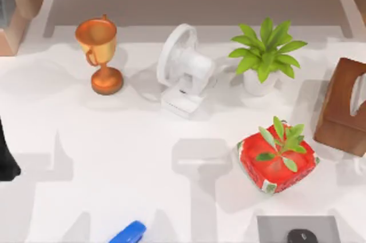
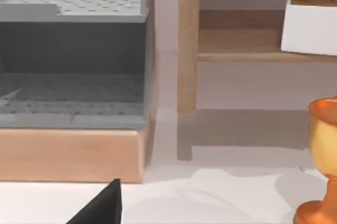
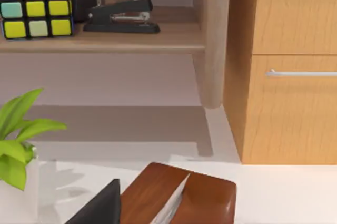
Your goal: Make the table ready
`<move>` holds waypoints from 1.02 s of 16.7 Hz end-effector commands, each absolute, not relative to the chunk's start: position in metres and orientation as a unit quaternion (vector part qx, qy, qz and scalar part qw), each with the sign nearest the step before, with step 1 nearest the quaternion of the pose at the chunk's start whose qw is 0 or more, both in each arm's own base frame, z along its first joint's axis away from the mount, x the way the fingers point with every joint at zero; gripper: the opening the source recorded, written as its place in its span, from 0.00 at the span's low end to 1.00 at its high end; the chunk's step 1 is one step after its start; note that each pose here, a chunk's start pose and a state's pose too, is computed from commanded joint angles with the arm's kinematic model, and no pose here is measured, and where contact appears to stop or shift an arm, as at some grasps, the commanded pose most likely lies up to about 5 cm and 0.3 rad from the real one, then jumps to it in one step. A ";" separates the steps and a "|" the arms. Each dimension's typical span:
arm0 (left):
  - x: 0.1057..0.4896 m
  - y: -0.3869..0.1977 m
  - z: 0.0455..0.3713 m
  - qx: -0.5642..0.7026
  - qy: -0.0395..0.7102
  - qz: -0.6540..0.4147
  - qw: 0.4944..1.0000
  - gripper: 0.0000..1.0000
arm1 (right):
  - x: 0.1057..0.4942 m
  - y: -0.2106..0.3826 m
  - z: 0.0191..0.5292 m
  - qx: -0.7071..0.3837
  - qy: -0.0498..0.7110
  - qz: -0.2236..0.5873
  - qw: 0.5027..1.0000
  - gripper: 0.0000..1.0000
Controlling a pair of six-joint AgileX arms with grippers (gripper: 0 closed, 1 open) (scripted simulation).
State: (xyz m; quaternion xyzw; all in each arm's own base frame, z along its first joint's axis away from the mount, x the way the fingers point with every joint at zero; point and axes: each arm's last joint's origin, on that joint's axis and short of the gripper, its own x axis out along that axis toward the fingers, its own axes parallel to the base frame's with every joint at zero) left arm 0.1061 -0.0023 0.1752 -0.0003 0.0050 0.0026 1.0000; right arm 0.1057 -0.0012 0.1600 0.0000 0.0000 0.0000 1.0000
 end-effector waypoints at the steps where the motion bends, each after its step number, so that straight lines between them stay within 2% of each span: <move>1: 0.107 -0.003 0.186 0.000 0.008 0.004 1.000 1.00 | 0.106 -0.001 0.160 0.000 0.000 0.000 1.000 1.00; 4: 0.116 -0.008 0.233 0.000 0.016 0.005 1.000 1.00 | 0.106 -0.001 0.160 0.000 0.000 0.000 1.000 1.00; 8: 0.154 -0.023 0.320 0.002 0.017 0.002 1.000 1.00 | 0.106 -0.001 0.160 0.000 0.000 0.000 1.000 1.00; 13: 0.245 -0.072 0.417 0.001 0.010 -0.005 1.000 1.00 | 0.106 -0.001 0.160 0.000 0.000 0.000 1.000 1.00; 17: 0.323 -0.136 0.451 -0.001 0.002 -0.010 1.000 1.00 | 0.106 -0.001 0.160 0.000 0.000 0.000 1.000 1.00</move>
